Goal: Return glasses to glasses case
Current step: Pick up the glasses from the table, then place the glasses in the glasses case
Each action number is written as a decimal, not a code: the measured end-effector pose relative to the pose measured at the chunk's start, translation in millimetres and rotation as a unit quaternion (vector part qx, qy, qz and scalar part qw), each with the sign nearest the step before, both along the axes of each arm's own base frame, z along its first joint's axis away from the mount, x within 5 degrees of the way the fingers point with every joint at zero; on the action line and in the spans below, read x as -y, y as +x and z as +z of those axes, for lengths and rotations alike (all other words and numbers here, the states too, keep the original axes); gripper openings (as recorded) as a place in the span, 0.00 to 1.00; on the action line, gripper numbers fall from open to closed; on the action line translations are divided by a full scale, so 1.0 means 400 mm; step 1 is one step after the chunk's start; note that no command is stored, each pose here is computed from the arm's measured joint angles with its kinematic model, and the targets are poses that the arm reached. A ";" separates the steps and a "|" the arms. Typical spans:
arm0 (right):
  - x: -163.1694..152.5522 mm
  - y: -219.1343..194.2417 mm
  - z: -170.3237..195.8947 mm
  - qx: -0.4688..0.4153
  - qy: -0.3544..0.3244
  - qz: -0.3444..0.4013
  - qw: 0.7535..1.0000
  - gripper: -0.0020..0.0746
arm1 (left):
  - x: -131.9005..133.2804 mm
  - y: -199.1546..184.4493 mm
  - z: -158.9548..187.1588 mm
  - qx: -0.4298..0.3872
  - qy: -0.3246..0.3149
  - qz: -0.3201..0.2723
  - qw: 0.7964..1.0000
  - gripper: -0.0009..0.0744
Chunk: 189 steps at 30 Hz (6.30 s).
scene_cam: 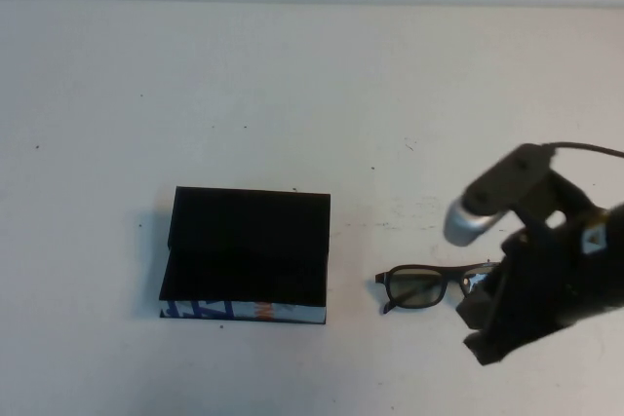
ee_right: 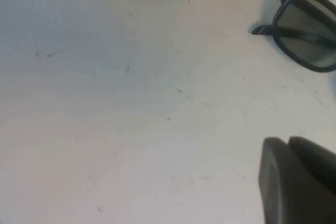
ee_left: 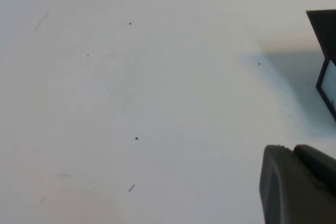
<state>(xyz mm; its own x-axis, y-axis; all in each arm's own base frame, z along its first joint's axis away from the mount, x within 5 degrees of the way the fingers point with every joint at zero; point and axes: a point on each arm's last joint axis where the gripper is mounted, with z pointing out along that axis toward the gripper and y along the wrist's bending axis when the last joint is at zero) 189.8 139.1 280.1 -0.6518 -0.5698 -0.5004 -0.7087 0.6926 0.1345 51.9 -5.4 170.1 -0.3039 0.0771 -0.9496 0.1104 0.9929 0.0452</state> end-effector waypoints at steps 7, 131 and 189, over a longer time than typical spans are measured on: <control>-0.073 0.126 -0.054 0.001 -0.127 0.150 0.981 0.03 | 0.000 0.000 0.000 0.000 0.000 0.000 1.000 0.01; -0.590 0.274 -0.178 0.046 -0.203 0.405 0.890 0.12 | 0.000 0.000 0.000 0.000 0.000 0.000 1.000 0.01; -0.391 0.336 0.113 0.064 -0.115 0.143 0.981 0.10 | 0.000 0.000 0.000 0.000 0.000 0.000 1.000 0.01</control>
<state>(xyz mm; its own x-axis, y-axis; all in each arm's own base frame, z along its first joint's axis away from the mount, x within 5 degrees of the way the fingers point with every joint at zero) 324.1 295.6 325.2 -0.3895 -0.8276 -0.4041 -0.8792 0.4648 -0.1047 51.9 -5.4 170.1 -0.3045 0.0771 -0.9494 0.1105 0.9928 0.0452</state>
